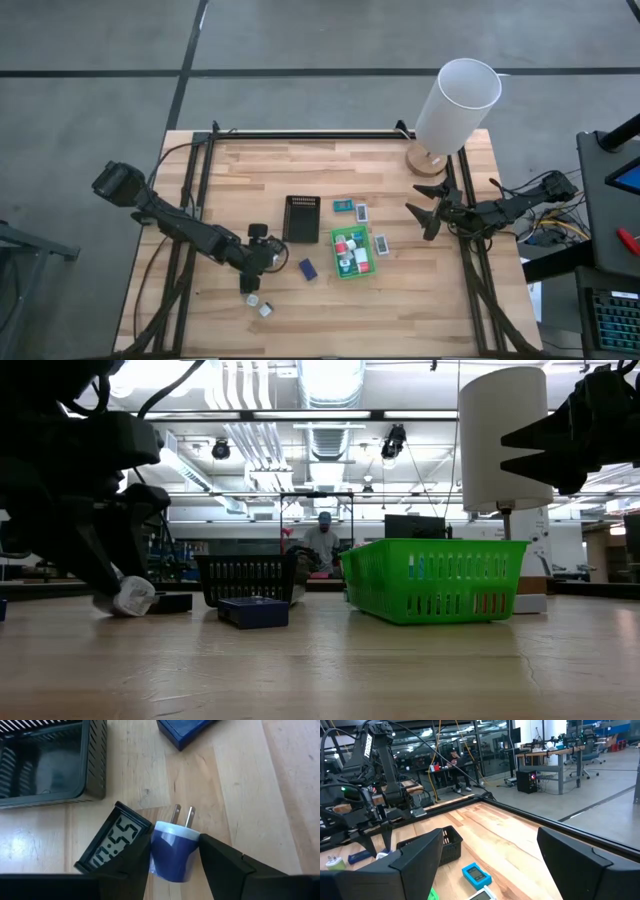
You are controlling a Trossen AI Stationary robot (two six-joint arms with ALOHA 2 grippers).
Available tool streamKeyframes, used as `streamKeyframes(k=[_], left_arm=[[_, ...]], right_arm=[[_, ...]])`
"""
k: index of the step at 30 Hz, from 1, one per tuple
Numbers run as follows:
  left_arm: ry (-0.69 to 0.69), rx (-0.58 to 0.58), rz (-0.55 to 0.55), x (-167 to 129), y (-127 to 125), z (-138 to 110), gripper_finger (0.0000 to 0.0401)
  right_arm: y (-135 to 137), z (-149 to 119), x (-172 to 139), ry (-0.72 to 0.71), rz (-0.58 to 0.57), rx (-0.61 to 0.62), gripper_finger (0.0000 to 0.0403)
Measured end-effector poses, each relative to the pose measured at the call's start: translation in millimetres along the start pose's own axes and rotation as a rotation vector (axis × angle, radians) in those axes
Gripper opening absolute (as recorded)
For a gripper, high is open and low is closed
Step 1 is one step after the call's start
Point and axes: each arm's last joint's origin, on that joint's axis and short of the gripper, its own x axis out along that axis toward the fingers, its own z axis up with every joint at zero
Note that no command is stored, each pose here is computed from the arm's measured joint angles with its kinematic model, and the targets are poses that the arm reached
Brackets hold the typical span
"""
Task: Pick & Place Office items
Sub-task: Put the violet charger adapter into the green bin
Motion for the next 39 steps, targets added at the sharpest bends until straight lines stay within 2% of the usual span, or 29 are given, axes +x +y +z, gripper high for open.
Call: streamKeyframes(k=[7, 15, 23, 29, 39], left_arm=[[0.016, -0.002, -0.037, 0.2, -0.8, -1.0, 0.0170], [0.053, -0.058, -0.114, 0.7, -2.9, -3.6, 0.0170], [0.054, -0.058, -0.116, 1.5, -2.8, -5.6, 0.0167], [0.046, -0.095, -0.103, 2.5, -2.3, -7.0, 0.0127], [0.028, -0.115, -0.100, 3.5, -2.1, -8.0, 0.0128]], right_arm=[[0.0, 0.0, 0.0, 0.000, 0.000, 0.000, 0.0322], [0.0, 0.0, 0.0, 0.000, 0.000, 0.000, 0.0325], [0.0, 0.0, 0.0, 0.000, 0.000, -0.001, 0.0318], [0.0, 0.0, 0.0, 0.000, 0.000, 0.000, 0.0325], [0.0, 0.0, 0.0, 0.000, 0.000, 0.000, 0.0321]])
